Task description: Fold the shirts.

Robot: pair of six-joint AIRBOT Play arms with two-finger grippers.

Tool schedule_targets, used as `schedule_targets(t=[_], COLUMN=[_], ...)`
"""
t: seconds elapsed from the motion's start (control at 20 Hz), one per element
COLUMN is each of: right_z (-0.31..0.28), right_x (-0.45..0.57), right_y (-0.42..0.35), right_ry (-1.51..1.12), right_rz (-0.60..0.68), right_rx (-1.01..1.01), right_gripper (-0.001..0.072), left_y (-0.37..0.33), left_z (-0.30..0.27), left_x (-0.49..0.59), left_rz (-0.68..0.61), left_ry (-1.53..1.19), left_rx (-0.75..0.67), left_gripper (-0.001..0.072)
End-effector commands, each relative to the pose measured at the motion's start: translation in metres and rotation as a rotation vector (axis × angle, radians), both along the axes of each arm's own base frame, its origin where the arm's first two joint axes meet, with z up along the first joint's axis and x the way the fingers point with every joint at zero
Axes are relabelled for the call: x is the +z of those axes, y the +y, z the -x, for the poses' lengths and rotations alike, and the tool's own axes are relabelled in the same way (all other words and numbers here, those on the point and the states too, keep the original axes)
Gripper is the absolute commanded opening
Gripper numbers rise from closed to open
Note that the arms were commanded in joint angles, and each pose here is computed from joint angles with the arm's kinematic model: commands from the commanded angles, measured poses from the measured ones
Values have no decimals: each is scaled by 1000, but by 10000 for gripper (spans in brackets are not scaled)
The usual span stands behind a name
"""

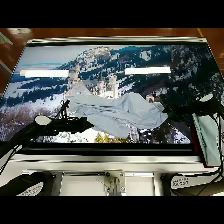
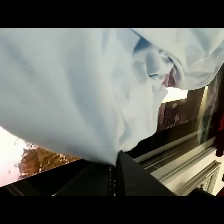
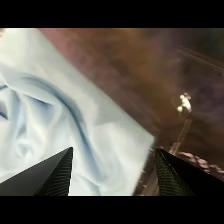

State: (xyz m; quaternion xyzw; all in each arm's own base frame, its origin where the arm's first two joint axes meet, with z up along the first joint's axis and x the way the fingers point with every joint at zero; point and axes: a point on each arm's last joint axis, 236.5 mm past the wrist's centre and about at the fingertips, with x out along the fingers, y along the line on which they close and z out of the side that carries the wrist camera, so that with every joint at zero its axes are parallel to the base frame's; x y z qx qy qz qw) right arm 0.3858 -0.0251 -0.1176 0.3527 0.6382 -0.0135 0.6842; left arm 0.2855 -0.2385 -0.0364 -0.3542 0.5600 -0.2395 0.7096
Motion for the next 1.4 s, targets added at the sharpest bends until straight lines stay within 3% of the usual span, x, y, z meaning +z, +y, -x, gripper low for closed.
schedule_targets(t=[0.0,0.05,0.15,0.2,0.4,0.55,0.65,0.8,0.9,1.1,1.35], right_z=[-15,-17,-17,-17,-27,-36,-22,61,128,220,235], right_x=[-14,-14,-12,-9,63,199,330,529,598,652,630], right_y=[4,5,8,11,16,14,15,26,38,40,19], right_ry=[-15,-17,-15,-18,-246,-594,-904,-1409,-1589,-1713,-1540], right_rz=[42,44,30,14,63,214,354,576,647,793,948], right_rx=[-51,-56,-59,-48,120,186,161,43,-25,-136,-118], right_gripper=[639,588,111,67,67,66,66,66,66,65,66], left_y=[0,1,6,10,42,78,104,128,129,139,167], left_z=[-2,-3,-8,-12,-54,-69,-59,2,55,122,128], left_x=[14,15,16,18,85,213,337,501,568,608,553], left_rz=[10,10,4,1,-61,-187,-278,-363,-402,-503,-697], left_ry=[-44,-47,-65,-83,-322,-646,-935,-1333,-1520,-1637,-1412], left_rx=[-1,2,8,11,15,-49,-3,134,184,290,285], left_gripper=[41,41,41,40,38,38,39,40,40,40,40])
